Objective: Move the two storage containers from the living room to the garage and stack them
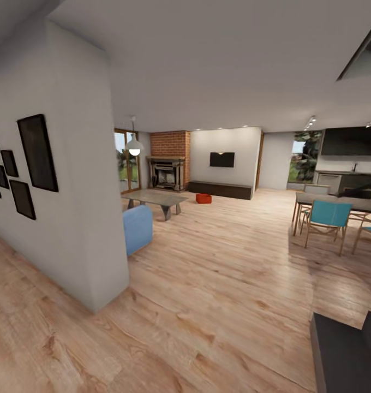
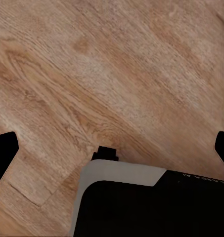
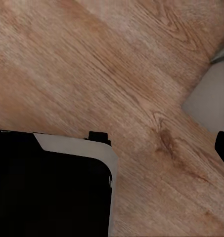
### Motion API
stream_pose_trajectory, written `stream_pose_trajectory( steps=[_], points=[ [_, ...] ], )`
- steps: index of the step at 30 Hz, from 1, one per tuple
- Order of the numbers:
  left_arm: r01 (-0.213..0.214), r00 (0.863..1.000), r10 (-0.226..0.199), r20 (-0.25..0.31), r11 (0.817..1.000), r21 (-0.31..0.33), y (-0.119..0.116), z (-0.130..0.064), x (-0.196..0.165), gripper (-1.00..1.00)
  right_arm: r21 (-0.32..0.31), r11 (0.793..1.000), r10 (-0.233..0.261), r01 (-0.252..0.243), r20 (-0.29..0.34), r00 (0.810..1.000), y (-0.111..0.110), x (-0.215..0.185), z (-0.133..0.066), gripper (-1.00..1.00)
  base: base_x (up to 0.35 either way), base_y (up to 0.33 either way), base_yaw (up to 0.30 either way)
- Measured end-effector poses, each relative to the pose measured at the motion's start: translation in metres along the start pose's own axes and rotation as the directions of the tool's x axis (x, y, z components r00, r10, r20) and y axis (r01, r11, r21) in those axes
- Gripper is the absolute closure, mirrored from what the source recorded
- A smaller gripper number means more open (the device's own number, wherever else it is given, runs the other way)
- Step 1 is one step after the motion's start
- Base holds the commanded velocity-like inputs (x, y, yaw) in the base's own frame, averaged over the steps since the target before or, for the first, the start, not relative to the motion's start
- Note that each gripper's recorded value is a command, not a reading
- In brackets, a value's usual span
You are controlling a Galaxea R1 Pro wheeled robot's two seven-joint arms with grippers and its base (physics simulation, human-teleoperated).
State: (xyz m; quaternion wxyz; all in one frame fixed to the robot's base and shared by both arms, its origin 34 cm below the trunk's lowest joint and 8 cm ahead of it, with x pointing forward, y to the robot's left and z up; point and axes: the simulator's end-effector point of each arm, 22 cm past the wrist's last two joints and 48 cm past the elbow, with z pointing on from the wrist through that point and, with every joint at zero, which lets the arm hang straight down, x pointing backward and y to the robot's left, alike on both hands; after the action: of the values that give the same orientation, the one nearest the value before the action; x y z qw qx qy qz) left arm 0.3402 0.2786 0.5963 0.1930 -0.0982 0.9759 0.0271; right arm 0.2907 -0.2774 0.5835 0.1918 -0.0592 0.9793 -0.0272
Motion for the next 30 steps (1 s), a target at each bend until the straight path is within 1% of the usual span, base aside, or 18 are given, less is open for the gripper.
stream_pose_trajectory(
  steps=[9,12,30],
  points=[
    [0.001,1.000,-0.001,0.000,1.000,0.000,0.0002,0.0000,0.0000,-1.00,0.000,1.000,0.000,0.000,0.000,1.000,0.0001,0.0000,0.0000,-1.00,0.324,0.000,-0.282],
    [0.001,1.000,-0.001,0.000,1.000,0.000,0.0002,0.0000,0.0000,-1.00,0.000,1.000,0.000,0.000,-0.001,1.000,-0.0002,0.0001,0.0000,-1.00,0.324,0.000,-0.180],
    [0.001,1.000,-0.001,0.000,1.000,0.000,0.0003,0.0000,0.0000,-1.00,0.004,1.000,-0.002,0.002,-0.002,1.000,-0.0033,0.0007,0.0000,-1.00,0.324,0.000,-0.010]
  ],
)
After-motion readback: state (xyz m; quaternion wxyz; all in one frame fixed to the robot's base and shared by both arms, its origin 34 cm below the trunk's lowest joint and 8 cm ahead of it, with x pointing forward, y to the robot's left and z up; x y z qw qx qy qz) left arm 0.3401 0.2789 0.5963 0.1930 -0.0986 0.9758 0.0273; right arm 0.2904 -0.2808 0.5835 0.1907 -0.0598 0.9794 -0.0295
